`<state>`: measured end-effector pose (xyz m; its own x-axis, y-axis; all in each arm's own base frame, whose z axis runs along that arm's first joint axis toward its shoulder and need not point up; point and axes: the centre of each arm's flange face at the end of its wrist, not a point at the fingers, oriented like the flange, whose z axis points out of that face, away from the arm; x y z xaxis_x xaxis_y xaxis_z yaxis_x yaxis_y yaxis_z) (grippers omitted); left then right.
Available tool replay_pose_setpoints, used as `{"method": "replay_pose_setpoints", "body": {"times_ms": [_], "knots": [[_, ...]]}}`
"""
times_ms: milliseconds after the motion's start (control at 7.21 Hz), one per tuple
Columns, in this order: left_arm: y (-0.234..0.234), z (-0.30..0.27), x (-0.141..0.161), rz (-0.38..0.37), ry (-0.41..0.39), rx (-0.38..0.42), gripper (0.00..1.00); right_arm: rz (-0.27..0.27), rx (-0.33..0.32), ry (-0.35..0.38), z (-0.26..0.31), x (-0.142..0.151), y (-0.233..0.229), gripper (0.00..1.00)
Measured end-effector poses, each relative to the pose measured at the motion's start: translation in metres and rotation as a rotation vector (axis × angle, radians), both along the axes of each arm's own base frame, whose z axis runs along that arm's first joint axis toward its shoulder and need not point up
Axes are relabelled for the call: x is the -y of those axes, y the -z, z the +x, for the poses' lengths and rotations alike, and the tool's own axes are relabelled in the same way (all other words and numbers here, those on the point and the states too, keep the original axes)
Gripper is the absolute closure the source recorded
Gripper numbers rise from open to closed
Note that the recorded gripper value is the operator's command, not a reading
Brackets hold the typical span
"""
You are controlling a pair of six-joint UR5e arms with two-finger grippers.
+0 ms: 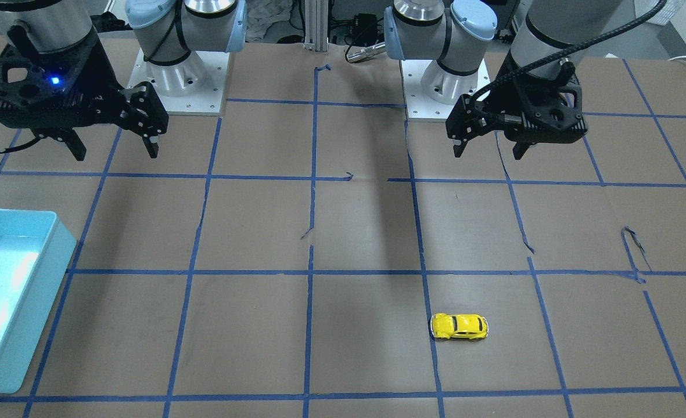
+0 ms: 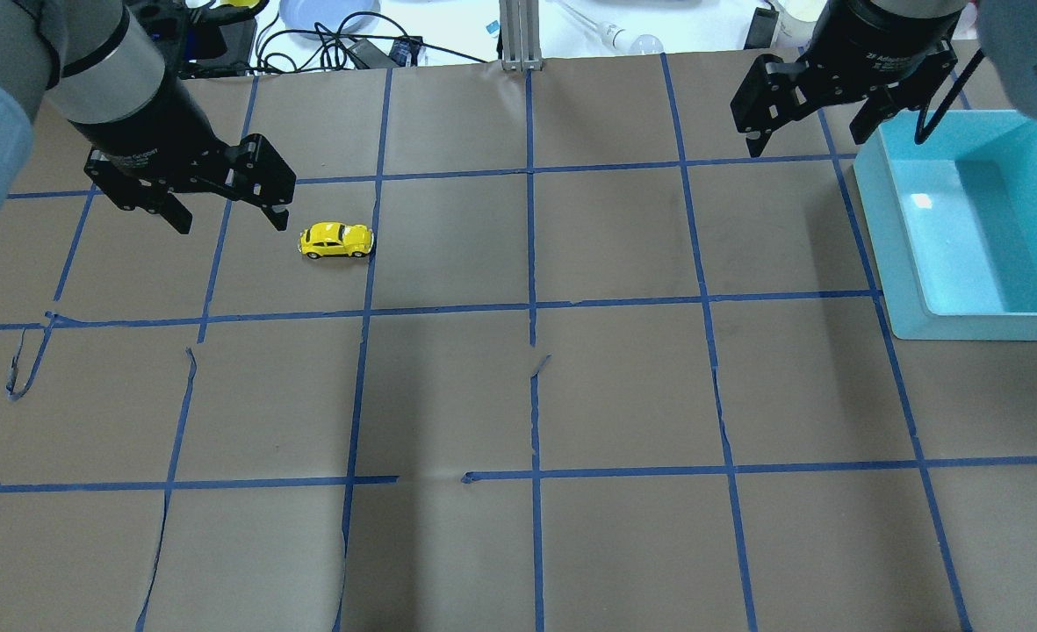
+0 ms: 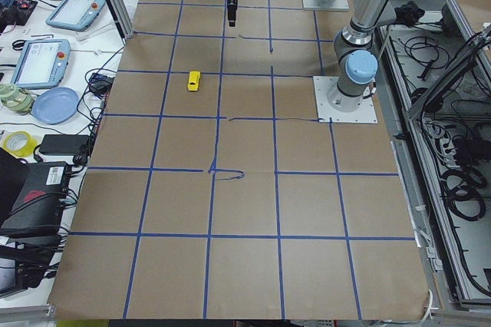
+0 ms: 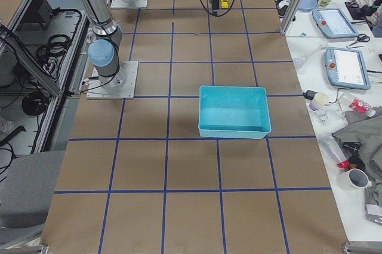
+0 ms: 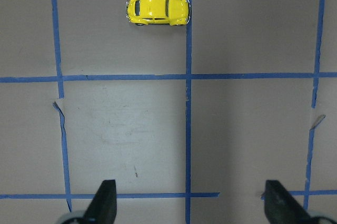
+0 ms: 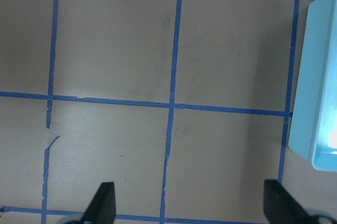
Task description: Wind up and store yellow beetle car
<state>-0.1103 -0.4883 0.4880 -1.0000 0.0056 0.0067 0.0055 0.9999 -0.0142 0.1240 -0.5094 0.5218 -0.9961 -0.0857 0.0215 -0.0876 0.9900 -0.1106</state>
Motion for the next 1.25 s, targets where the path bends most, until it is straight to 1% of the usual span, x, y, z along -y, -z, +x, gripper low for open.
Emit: {"method": "replay_pose_setpoints", "body": {"times_ms": [970, 1248], "knots": [[0.0017, 0.0019, 0.0, 0.005, -0.014, 0.002, 0.0, 0.001, 0.001, 0.0, 0.0001, -0.0001, 0.0, 0.0], [0.0032, 0.0038, -0.0009, 0.022, -0.023, 0.0, 0.0, 0.001, 0.001, 0.0, 0.0001, -0.0001, 0.0001, 0.0]]}}
